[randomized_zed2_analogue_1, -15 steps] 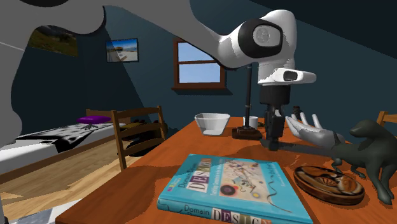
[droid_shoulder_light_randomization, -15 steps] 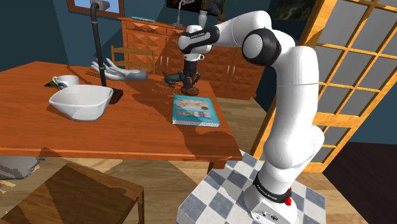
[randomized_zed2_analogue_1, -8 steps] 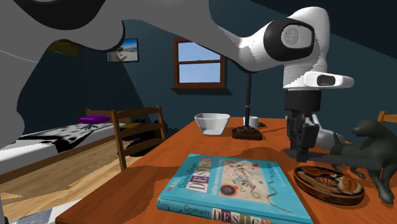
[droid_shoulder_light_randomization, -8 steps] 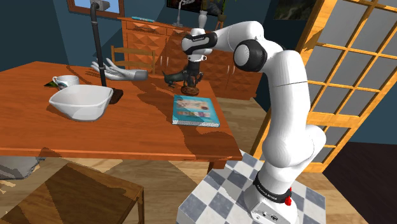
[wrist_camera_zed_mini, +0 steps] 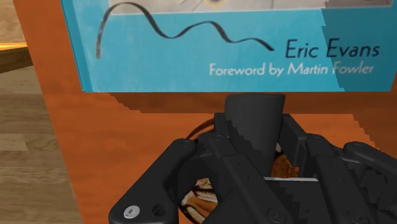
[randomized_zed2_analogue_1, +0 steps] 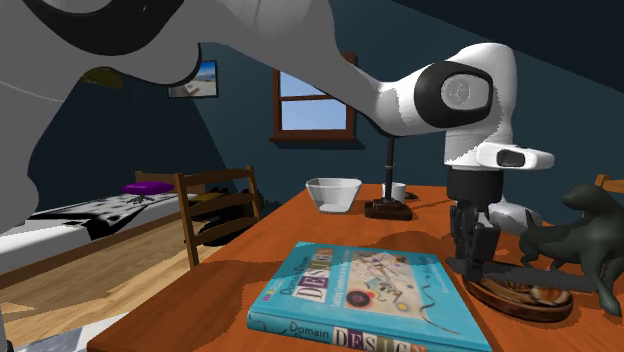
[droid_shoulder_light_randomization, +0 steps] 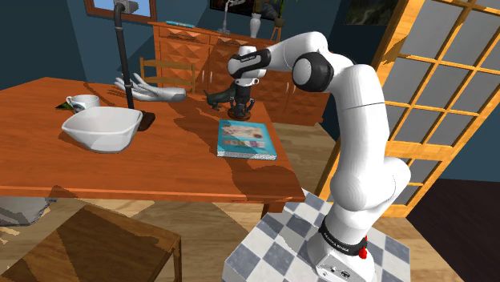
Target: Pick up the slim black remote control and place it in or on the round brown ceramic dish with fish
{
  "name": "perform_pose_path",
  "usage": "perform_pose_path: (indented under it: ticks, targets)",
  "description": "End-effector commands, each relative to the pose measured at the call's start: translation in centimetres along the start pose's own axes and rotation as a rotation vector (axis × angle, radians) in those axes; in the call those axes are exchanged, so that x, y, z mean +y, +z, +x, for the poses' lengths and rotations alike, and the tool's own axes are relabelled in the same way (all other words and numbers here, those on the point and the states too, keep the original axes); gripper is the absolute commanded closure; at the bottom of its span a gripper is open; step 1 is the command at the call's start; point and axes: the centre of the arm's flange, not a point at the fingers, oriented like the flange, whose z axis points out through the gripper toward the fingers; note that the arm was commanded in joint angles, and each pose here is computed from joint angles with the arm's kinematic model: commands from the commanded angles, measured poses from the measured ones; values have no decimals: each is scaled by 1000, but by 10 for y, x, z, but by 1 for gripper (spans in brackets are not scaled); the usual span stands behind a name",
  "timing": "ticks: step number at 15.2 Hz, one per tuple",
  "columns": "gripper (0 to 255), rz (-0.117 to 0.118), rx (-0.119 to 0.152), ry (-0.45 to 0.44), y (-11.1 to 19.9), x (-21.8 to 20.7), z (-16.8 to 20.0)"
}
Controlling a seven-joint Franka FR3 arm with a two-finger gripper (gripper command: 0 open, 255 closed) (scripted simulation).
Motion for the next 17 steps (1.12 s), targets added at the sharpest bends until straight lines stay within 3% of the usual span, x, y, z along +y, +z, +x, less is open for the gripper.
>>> perform_pose_path:
  ticks: [1, 8, 9, 14, 17]
  targets:
    - [255, 0, 0, 0, 5, 0, 0]
    - [255, 0, 0, 0, 5, 0, 0]
    - [0, 0, 0, 0, 5, -1, 0]
    - [0, 0, 0, 0, 5, 0, 0]
    - [0, 0, 0, 0, -35, 0, 0]
